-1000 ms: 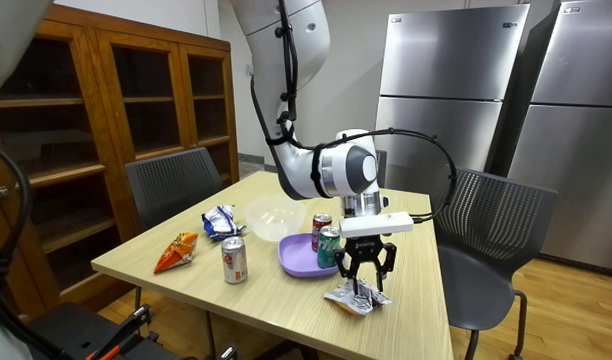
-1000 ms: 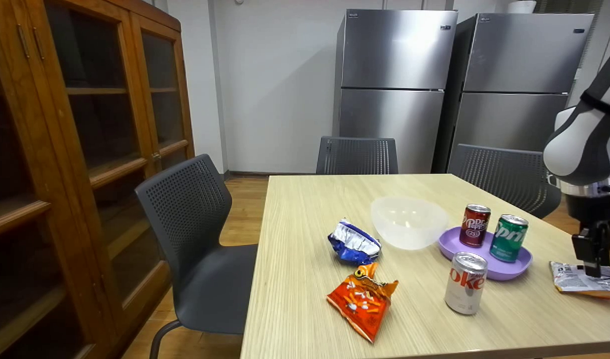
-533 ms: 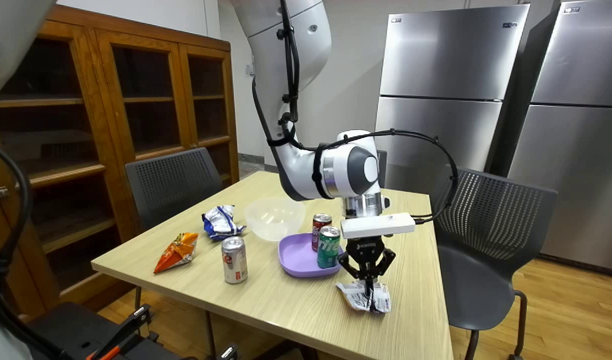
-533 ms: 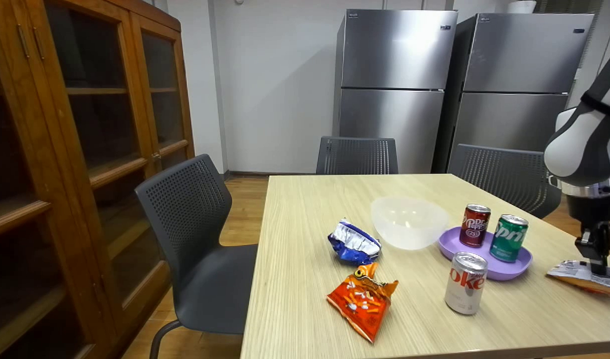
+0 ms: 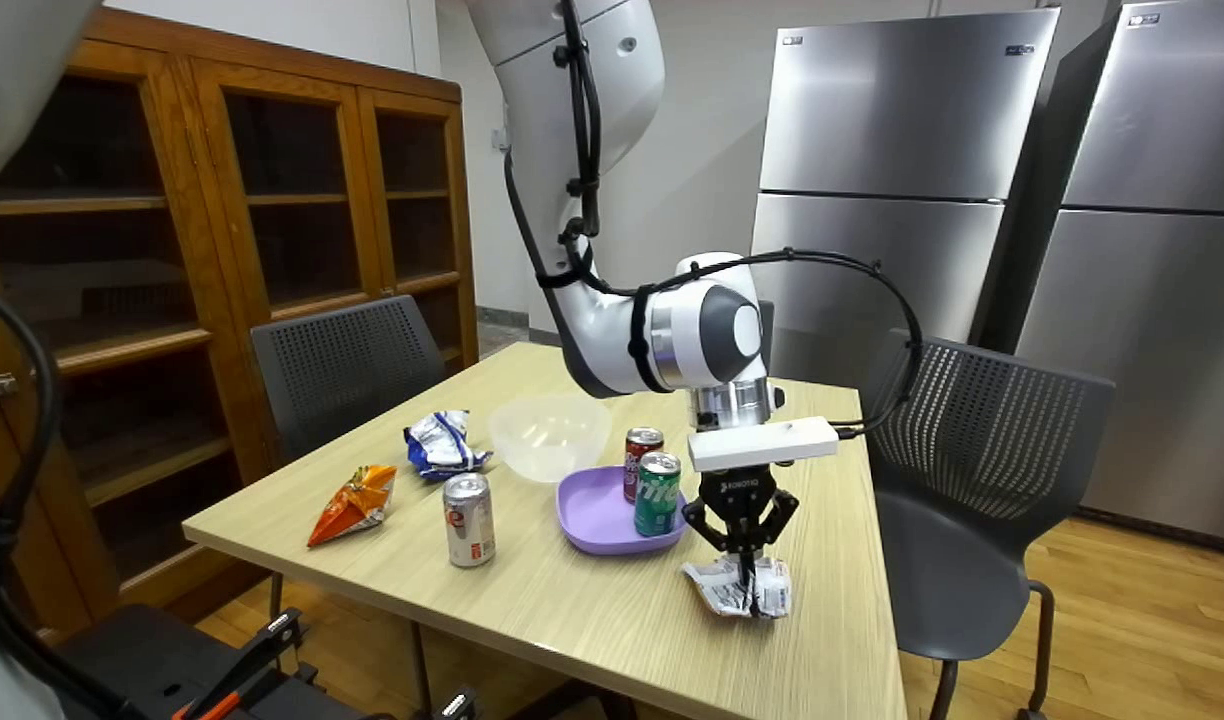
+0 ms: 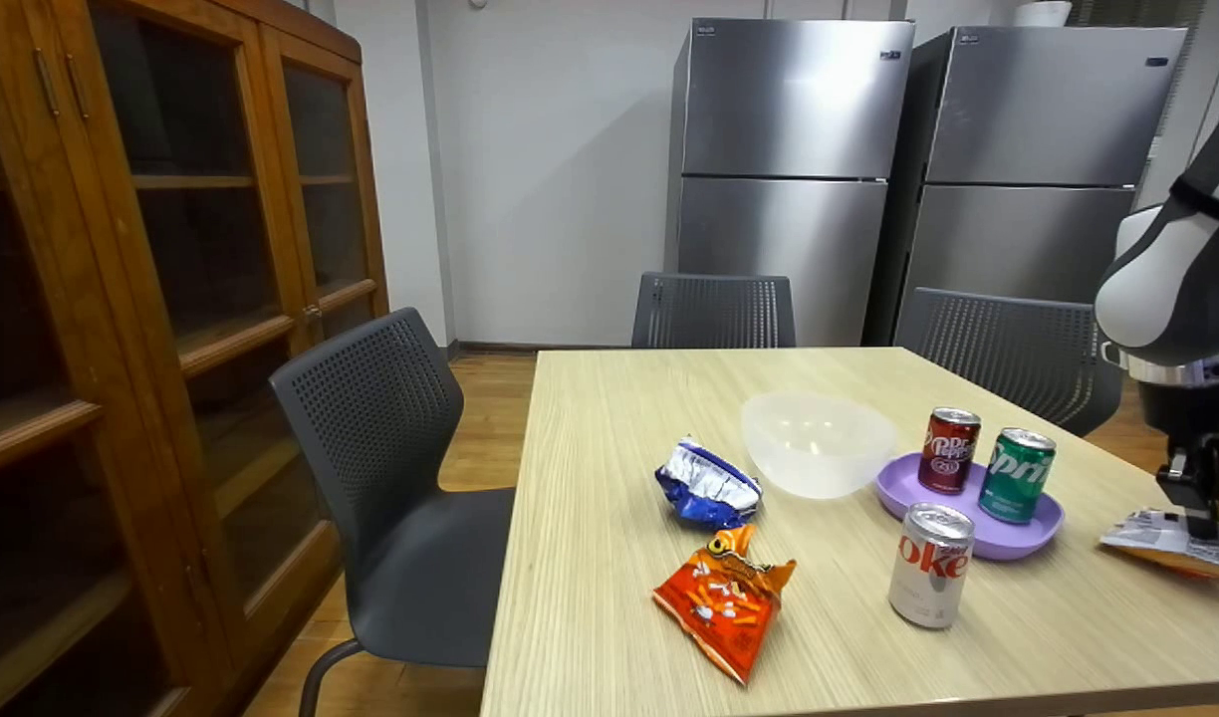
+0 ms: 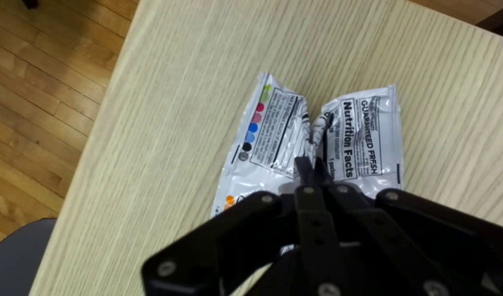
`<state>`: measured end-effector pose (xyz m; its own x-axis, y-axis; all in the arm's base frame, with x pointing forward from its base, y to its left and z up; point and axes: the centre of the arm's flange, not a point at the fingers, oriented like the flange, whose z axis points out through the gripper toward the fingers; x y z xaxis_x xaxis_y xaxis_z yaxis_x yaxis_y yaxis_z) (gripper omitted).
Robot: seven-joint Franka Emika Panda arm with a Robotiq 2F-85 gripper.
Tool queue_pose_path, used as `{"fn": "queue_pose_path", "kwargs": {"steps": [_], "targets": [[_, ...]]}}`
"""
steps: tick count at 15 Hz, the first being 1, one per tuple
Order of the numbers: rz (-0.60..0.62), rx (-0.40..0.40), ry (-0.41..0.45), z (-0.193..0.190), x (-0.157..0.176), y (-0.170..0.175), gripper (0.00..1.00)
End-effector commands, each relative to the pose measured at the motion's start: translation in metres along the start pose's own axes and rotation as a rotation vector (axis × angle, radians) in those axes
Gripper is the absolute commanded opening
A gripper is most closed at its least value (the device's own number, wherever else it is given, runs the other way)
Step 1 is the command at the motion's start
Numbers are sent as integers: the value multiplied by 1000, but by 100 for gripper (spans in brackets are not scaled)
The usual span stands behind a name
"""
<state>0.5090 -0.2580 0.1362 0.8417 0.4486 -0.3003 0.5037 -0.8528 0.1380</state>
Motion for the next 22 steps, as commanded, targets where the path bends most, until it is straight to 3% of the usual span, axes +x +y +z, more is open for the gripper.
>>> {"fn": "queue_pose_path", "kwargs": {"steps": [1, 14, 22], "targets": [[-9, -43, 44, -32, -18, 1, 0], [43, -138, 230, -129, -18, -2, 0], [37, -109, 340, -175, 12, -20, 0]]}}
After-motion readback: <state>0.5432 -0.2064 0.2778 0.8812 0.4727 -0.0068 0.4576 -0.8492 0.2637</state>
